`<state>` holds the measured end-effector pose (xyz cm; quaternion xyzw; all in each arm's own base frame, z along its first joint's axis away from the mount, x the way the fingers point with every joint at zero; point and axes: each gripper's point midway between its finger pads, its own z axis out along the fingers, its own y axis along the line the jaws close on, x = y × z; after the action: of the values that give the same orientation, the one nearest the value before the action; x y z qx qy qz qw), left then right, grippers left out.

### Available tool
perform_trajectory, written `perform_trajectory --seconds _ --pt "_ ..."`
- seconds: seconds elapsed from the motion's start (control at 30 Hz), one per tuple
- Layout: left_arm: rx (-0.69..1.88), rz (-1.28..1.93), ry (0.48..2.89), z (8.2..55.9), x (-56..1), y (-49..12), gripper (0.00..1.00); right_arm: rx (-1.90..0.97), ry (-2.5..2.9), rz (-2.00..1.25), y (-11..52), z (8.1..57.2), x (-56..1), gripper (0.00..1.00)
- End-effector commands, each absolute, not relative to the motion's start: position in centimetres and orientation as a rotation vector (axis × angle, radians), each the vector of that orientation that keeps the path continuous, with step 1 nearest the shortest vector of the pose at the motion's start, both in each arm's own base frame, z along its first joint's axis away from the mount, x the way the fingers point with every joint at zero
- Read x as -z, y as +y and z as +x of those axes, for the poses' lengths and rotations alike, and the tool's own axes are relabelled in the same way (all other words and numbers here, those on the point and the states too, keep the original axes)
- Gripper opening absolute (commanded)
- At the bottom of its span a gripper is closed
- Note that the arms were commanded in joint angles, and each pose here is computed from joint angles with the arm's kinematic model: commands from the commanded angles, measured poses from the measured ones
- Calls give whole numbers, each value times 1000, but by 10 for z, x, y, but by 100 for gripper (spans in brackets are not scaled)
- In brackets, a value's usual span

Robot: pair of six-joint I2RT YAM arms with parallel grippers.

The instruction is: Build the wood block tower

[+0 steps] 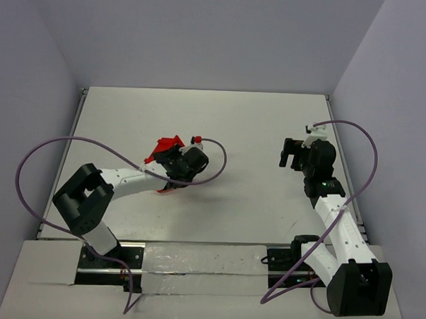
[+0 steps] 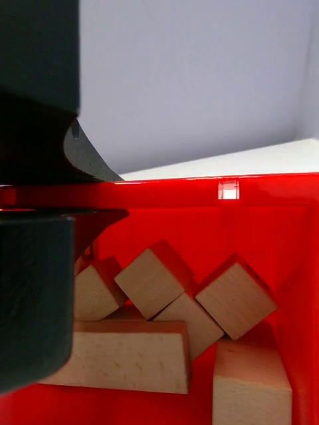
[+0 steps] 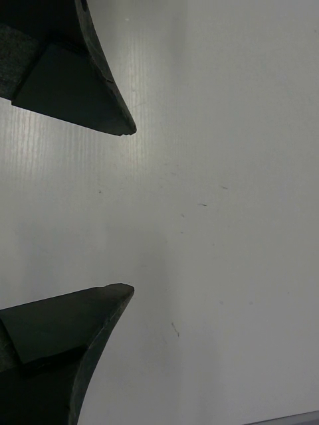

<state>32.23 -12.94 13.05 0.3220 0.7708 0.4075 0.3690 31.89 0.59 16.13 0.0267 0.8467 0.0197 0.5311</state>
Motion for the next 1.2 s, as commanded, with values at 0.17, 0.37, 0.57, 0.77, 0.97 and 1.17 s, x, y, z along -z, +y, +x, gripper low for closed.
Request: perform_trajectory --seconds 0.17,0.37,0.57,0.77,0.97,1.17 --pt "-1217 847 1652 309 -162 -156 0 -38 1947 65 3 328 -189 100" --pt "-1238 921 1504 297 -170 -176 0 -33 1951 67 2 328 -188 100" --pt "-1313 960 1352 288 -179 -187 0 -31 1958 66 2 328 -186 100" --pt "-1335 946 1299 284 -179 -188 0 -32 1952 65 2 328 -188 100" --pt "-1332 950 1278 285 -184 -192 0 -34 1954 66 3 328 -187 100" --pt "-1354 991 1258 287 -177 -196 0 -32 1951 65 2 328 -188 100"
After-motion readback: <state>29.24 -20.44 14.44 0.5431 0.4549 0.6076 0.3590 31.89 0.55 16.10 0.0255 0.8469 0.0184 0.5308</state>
